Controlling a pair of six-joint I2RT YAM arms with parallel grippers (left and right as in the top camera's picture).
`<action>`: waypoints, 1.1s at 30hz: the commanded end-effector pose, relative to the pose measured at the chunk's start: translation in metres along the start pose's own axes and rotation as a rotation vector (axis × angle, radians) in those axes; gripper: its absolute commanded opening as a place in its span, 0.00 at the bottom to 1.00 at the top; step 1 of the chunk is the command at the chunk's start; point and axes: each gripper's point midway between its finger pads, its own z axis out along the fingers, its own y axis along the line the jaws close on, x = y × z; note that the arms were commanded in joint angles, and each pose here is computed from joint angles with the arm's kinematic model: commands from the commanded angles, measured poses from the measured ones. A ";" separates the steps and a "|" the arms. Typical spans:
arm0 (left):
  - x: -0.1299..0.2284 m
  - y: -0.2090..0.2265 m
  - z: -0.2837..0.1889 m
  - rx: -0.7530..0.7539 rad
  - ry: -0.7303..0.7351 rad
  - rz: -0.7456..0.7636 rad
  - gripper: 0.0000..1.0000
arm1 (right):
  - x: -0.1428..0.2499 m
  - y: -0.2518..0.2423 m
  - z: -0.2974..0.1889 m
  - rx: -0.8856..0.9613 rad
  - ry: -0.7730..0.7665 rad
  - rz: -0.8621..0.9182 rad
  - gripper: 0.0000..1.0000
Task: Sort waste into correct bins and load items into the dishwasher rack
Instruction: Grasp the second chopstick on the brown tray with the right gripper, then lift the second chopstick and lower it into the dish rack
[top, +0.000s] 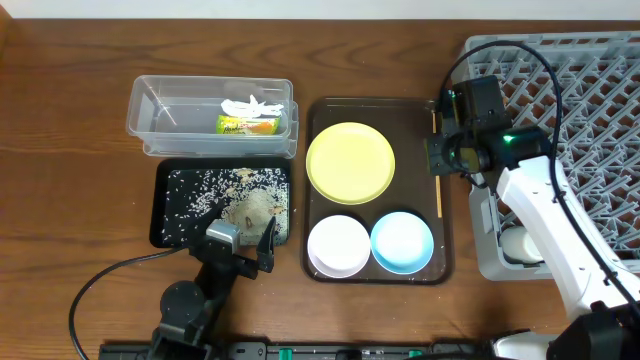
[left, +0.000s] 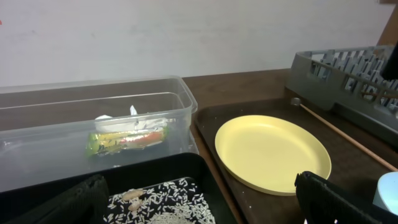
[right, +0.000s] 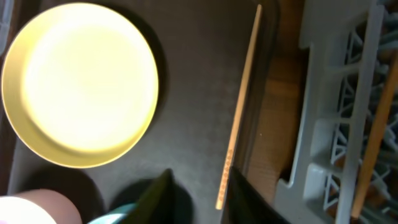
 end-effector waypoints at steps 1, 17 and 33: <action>0.015 -0.001 0.001 0.008 0.045 0.003 0.97 | 0.005 -0.012 -0.002 0.062 0.012 0.150 0.15; 0.015 -0.001 0.001 0.008 0.045 0.003 0.97 | 0.020 -0.009 0.000 0.164 0.052 0.172 0.28; 0.015 -0.001 0.001 0.008 0.045 0.003 0.97 | 0.014 -0.089 -0.006 0.185 0.022 0.548 0.47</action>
